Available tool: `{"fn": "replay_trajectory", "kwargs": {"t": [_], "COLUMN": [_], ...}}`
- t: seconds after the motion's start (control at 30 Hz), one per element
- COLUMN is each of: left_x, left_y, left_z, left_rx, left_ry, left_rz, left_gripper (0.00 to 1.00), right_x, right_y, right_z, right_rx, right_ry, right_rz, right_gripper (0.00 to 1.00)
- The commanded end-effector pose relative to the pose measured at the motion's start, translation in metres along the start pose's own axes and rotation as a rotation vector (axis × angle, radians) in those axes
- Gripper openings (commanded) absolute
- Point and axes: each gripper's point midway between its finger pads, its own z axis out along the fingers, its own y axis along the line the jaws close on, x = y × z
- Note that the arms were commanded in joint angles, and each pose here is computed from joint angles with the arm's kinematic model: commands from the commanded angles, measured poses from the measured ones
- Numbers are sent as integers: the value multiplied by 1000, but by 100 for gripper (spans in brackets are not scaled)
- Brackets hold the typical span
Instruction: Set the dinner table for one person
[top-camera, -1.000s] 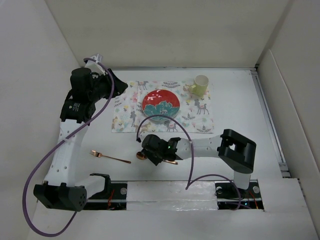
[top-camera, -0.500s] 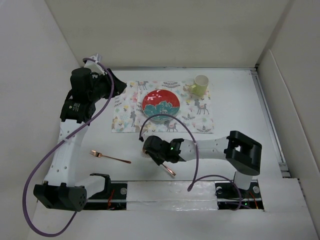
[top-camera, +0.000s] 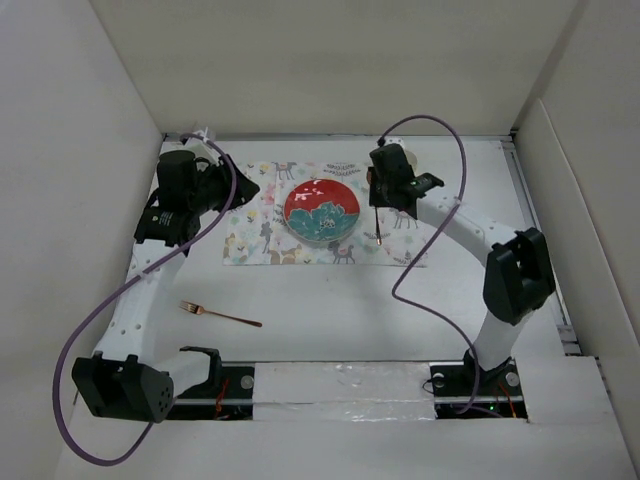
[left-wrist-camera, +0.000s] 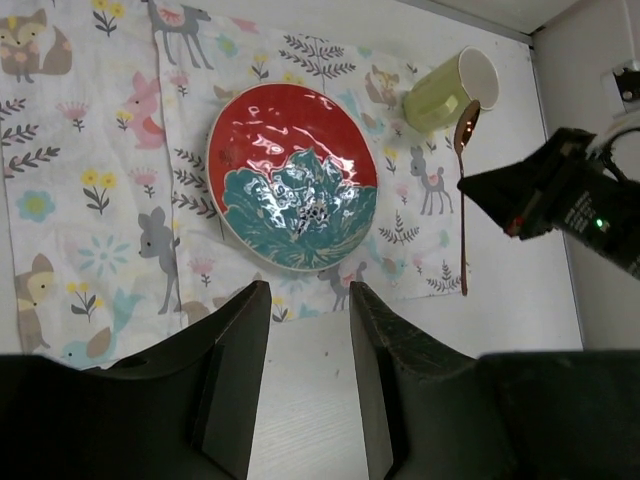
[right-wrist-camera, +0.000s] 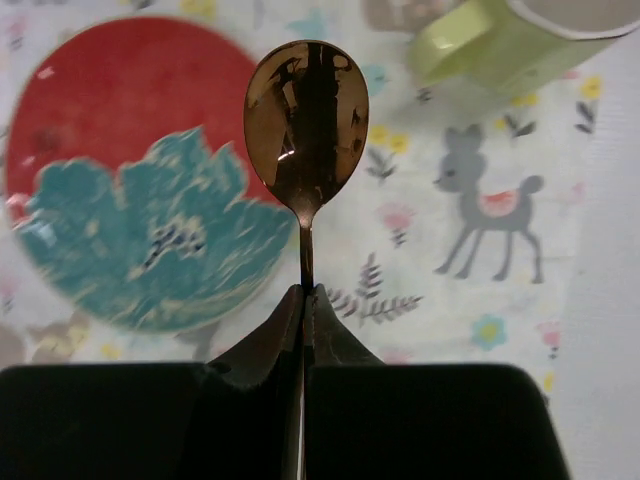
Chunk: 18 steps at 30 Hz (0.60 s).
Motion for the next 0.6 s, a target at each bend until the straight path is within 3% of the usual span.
{"fn": "replay_trajectory", "kwargs": {"t": [0.0,0.27,0.57], "left_x": [-7,4,12], "left_y": [-10,-4,3], "left_z": [-3,4,9], "left_rx": [52,47,25], "left_ry": [-46,-19,9], "left_rz": [19,12,8], "left_gripper": [34,34,34], "right_x": [-2,-1,17], "right_y": [-23,-58,-54], "right_z": [23,71,101], "right_rx": [72,159,146], "right_ry": [44,110,170], "right_rz": [-3,20,1], "right_gripper": [0,0,0]}}
